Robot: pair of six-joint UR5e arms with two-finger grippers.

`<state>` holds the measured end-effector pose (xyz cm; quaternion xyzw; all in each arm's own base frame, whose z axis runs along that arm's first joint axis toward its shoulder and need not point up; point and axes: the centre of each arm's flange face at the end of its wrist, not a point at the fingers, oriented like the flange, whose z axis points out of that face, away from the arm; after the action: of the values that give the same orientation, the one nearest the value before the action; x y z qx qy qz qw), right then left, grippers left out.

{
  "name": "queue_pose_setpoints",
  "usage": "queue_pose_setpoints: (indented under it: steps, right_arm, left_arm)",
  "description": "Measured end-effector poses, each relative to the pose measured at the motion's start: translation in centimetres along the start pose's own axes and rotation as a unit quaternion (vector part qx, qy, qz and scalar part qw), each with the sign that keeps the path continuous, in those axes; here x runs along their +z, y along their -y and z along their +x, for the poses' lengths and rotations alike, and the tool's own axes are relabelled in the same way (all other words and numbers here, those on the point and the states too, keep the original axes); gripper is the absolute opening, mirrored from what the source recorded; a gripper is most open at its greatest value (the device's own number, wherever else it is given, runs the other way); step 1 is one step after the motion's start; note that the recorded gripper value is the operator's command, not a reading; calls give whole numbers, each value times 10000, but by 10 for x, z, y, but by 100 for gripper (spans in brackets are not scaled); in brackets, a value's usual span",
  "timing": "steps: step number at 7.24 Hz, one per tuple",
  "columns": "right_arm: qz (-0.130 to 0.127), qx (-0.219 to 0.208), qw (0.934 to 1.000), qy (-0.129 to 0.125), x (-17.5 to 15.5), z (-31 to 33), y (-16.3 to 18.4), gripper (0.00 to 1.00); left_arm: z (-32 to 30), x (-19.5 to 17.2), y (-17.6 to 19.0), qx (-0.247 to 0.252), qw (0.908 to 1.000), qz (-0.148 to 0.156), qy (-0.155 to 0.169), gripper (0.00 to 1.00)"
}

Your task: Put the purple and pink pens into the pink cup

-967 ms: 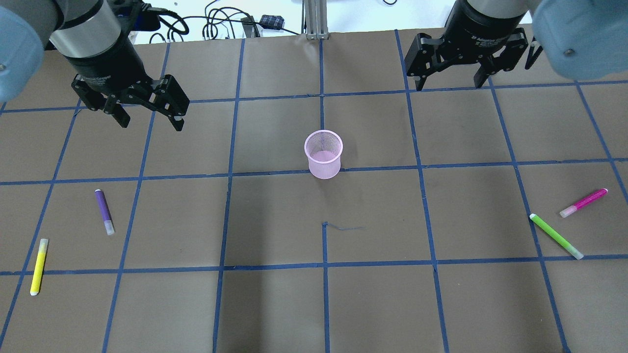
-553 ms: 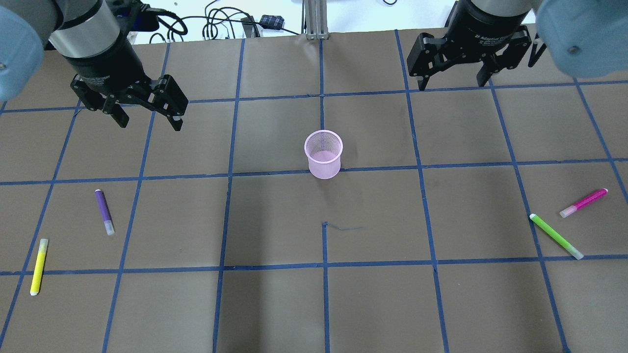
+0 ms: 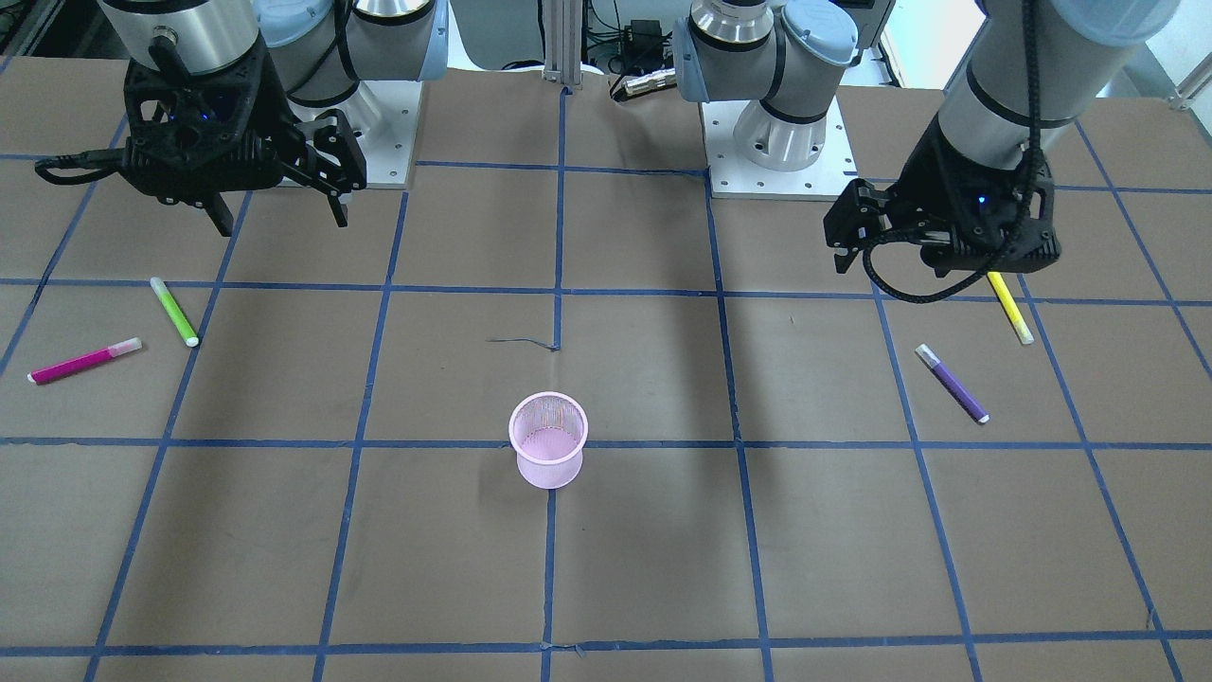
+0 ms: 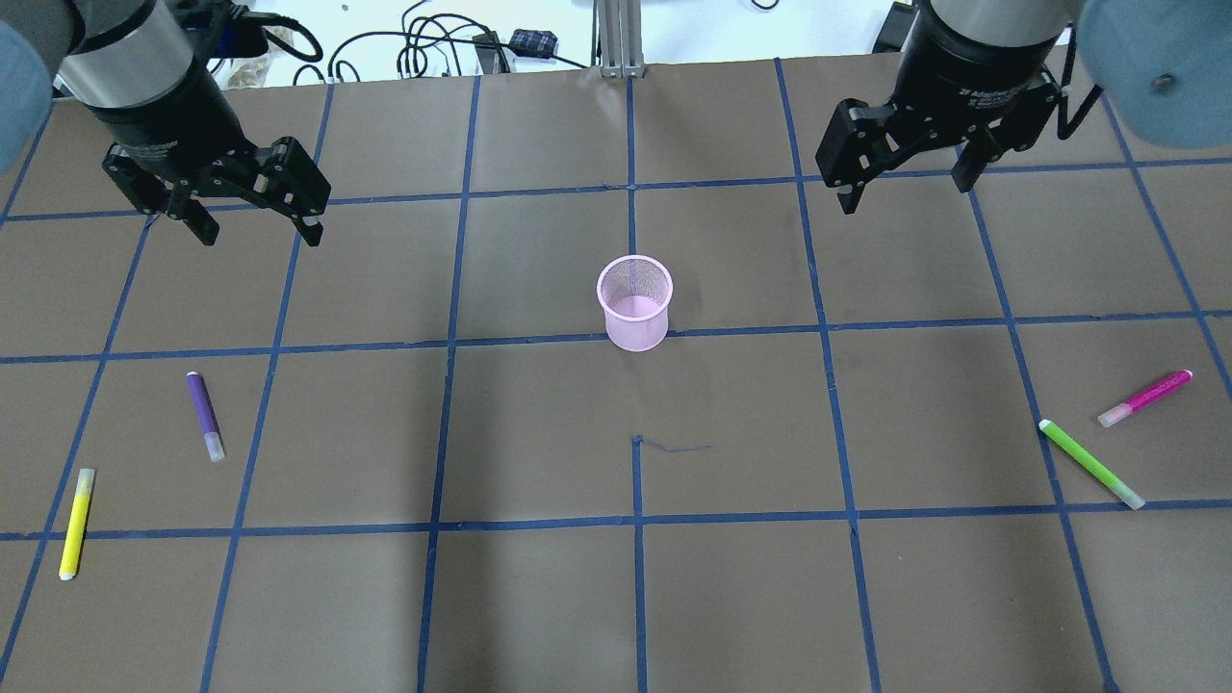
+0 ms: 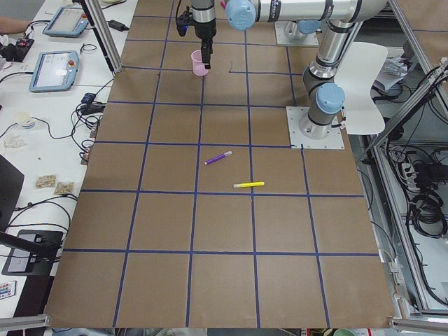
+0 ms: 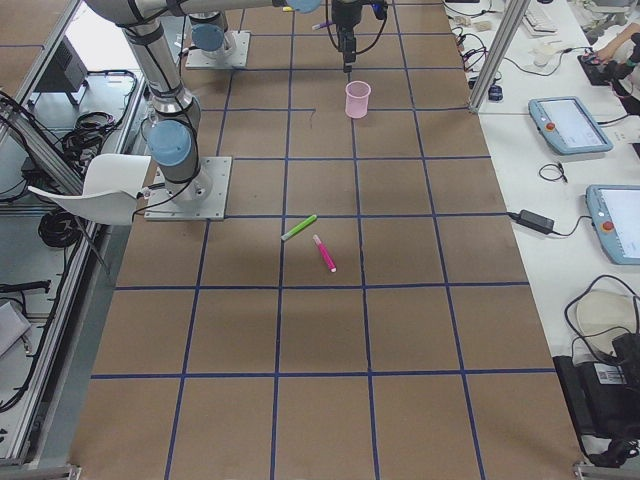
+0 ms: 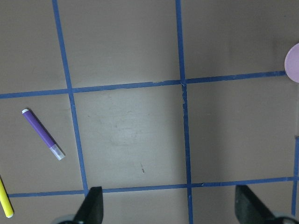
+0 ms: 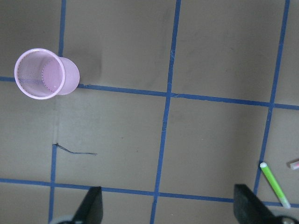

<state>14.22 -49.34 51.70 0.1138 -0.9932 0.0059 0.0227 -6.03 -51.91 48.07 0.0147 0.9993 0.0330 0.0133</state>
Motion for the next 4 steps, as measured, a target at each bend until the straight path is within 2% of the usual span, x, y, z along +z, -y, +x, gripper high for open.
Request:
queue_pose_setpoints:
  steps: [2, 4]
  right_arm:
    - [-136, -862, 9962, -22, 9, 80, -4, 100]
    - [-220, -1532, 9879, 110, 29, 177, -23, 99]
  left_arm:
    - [-38, 15, 9, -322, 9994, -103, -40, 100]
    - [-92, 48, 17, -765, 9968, -198, -92, 100]
